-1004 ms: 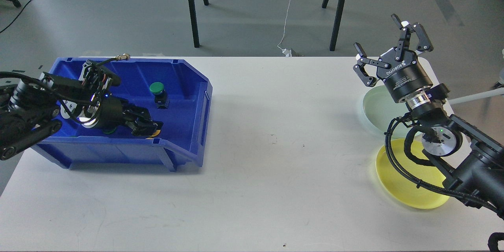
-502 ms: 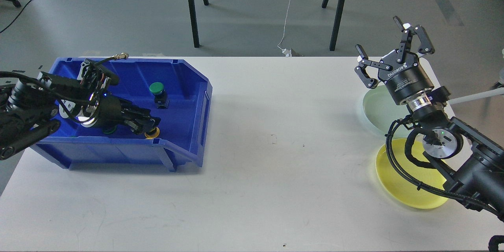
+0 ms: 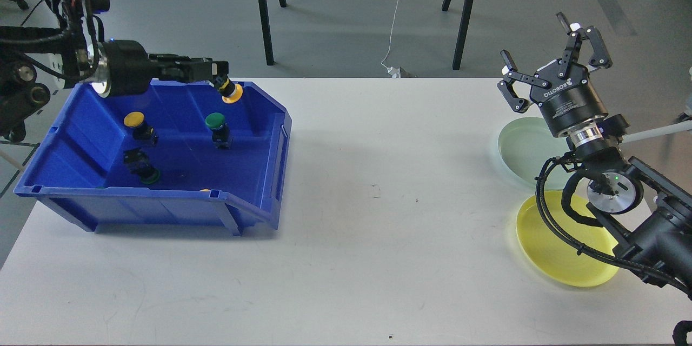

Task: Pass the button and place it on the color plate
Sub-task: 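Lift the yellow button and carry it toward the right gripper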

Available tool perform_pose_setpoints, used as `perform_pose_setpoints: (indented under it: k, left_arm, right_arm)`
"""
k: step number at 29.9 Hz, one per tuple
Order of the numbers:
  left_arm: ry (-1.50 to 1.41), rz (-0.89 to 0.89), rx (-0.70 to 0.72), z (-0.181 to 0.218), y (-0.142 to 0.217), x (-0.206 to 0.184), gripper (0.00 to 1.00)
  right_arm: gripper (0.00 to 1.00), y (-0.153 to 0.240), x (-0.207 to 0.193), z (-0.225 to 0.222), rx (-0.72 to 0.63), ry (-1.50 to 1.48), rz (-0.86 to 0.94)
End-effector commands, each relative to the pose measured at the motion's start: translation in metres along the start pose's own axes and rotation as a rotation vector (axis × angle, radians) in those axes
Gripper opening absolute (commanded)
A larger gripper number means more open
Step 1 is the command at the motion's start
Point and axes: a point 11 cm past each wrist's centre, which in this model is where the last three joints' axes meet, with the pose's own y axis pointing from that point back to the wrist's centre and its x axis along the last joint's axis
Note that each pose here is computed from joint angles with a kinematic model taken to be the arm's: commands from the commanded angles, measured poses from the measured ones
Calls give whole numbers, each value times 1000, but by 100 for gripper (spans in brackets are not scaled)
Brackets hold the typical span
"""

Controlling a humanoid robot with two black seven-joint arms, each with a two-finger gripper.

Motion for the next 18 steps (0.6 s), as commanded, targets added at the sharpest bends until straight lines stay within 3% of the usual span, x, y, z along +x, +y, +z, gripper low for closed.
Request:
perform_pose_setpoints:
  k: [1,6,12,18]
  left_arm:
    - [149,113,-256,55,-6,19,10]
    - [397,75,-449,80,-58,-25,10]
    - [602,47,-493,73,-101,-90,11]
    - [632,31,-505,77,-112,-102,11]
  right_arm:
    - [99,16,-9,-15,-42,51,-55]
    - [99,58,-61,9,-174,117,-226]
    - [96,68,-92,34,-202,401,-240]
    - [92,60,-105,62,-203,393,-212]
